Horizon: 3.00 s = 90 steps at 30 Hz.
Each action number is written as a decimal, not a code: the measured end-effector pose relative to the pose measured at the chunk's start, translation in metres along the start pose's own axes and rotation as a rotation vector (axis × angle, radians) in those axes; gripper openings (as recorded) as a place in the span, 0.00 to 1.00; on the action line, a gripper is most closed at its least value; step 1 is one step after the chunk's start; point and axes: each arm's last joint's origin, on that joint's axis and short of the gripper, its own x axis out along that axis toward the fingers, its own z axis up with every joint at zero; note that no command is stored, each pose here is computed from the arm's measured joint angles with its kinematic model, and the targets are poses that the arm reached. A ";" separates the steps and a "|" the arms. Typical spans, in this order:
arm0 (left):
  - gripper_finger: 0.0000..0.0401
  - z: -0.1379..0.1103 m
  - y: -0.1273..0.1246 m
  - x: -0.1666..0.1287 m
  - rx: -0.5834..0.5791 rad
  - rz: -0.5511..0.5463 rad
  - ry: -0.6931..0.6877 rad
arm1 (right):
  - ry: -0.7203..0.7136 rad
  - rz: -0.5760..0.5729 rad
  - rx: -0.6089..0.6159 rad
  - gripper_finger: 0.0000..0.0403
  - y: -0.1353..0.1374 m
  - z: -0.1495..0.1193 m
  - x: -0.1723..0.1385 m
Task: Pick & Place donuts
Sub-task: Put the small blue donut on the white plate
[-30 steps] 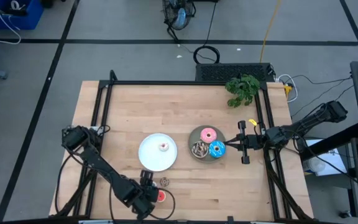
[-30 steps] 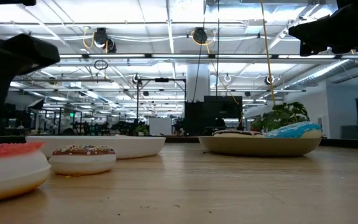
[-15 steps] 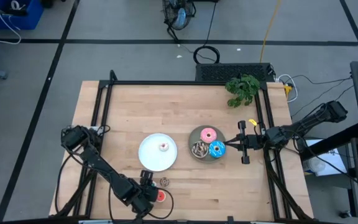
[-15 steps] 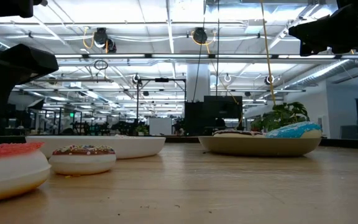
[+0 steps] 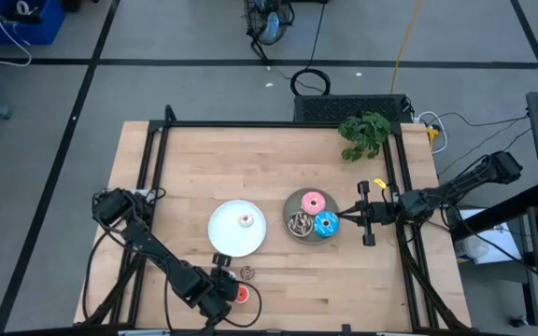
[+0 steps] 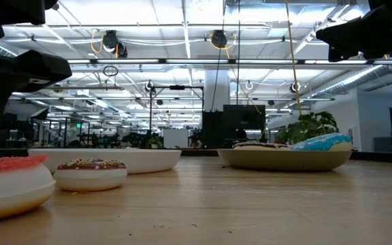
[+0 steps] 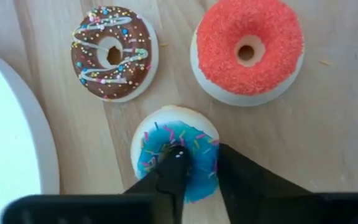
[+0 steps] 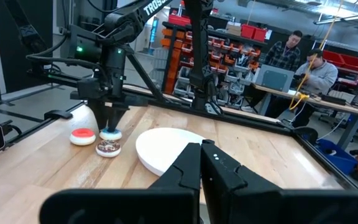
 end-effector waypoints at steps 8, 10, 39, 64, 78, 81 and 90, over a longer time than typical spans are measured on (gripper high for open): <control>0.02 0.001 0.005 -0.003 0.040 -0.001 0.020 | 0.002 0.001 -0.001 0.00 0.000 0.000 0.000; 0.03 0.002 0.007 -0.010 0.044 0.004 0.037 | 0.002 0.001 0.000 0.00 0.000 0.000 0.000; 0.12 0.033 0.108 -0.228 -0.033 0.135 -0.255 | 0.017 0.004 -0.010 0.00 0.000 -0.002 0.000; 0.12 0.013 0.137 -0.140 -0.189 0.120 0.026 | 0.023 0.005 -0.009 0.00 0.000 -0.002 0.000; 0.12 -0.019 0.145 -0.054 -0.202 0.071 0.036 | 0.023 0.005 -0.007 0.00 0.000 -0.002 0.000; 0.12 -0.027 0.147 -0.042 -0.215 0.053 0.042 | 0.023 0.005 -0.007 0.00 0.000 -0.002 0.000; 0.12 -0.037 0.153 -0.026 -0.310 0.019 0.027 | 0.023 0.005 -0.007 0.00 0.000 -0.002 0.000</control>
